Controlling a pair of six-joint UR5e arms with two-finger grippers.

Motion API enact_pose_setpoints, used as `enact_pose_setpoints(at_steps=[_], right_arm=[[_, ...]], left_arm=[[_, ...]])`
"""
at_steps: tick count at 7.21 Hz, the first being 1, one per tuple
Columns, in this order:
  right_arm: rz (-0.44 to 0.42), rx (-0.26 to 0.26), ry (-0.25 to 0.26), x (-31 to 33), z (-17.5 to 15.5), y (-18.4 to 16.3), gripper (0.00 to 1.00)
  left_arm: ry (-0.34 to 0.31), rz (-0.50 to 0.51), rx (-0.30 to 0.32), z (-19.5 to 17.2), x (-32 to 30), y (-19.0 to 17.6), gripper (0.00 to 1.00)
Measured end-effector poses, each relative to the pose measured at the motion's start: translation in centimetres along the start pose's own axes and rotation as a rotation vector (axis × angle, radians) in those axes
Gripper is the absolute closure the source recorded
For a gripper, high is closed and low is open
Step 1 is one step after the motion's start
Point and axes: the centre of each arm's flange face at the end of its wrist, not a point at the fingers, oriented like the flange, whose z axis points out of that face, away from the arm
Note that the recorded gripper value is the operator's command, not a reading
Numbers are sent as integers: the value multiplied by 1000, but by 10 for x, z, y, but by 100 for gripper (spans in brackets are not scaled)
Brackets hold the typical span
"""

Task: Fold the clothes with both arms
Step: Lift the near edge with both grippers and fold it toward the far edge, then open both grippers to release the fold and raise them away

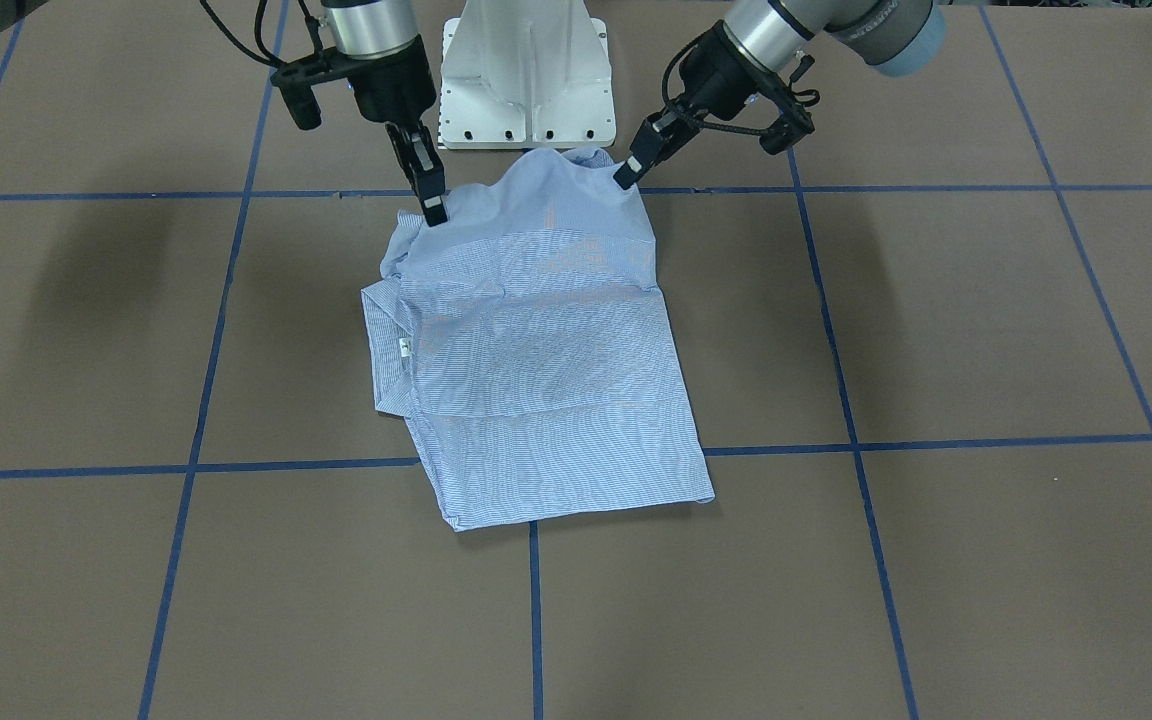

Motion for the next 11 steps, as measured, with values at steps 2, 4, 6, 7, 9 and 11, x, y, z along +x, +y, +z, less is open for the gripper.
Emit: enact_pose_setpoints(at_steps=[2,4,6,7,9,11], right_arm=[[8,14,15,-72,22,-25,100],[-23,43,51,-114,58,-32,100],[-43,59,61,-143,99,-30,100],[-57,65,67,-153,119,-30,100],[-72,67,71,-166,153,-30,100],[-88,66,63,-169,179,-41,100]], left_arm=[[-15,28,62,-1,27,-47,100],[-24,34,124,12,49,-90,100],[-48,41,183,37,65,-130,100],[-60,51,208,48,69,-151,100],[-68,61,234,74,72,-186,100],[-70,66,252,108,81,-216,100]])
